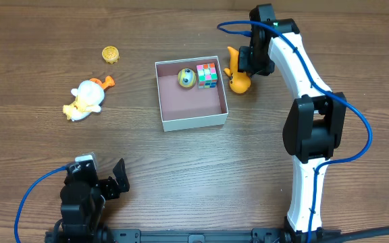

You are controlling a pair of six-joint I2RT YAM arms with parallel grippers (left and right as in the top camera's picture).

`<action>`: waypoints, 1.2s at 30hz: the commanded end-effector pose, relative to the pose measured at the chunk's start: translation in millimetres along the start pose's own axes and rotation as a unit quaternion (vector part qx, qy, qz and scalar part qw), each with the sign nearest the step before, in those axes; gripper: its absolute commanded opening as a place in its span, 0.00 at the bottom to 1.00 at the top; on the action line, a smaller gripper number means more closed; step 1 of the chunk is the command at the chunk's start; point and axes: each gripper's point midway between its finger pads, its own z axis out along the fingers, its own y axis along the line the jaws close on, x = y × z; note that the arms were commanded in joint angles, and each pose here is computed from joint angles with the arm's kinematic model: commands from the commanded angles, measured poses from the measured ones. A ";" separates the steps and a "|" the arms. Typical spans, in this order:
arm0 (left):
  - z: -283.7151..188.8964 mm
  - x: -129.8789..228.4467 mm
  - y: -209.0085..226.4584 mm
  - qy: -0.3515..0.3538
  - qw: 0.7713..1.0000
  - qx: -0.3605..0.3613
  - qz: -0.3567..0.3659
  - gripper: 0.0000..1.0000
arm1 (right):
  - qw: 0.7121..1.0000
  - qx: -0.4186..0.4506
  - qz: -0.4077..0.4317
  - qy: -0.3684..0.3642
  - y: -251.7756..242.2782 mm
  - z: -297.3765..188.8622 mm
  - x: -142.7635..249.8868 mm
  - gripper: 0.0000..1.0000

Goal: Pack container
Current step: 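Move the right gripper out of the box toward the orange plush toy, then grasp the orange plush toy and carry it left over the box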

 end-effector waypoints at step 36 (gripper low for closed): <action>1.5 1.9 0.8 0.000 1.000 0.000 0.008 1.00 | 0.997 -0.026 -0.053 -0.050 34.2 -3.0 -16.3 0.64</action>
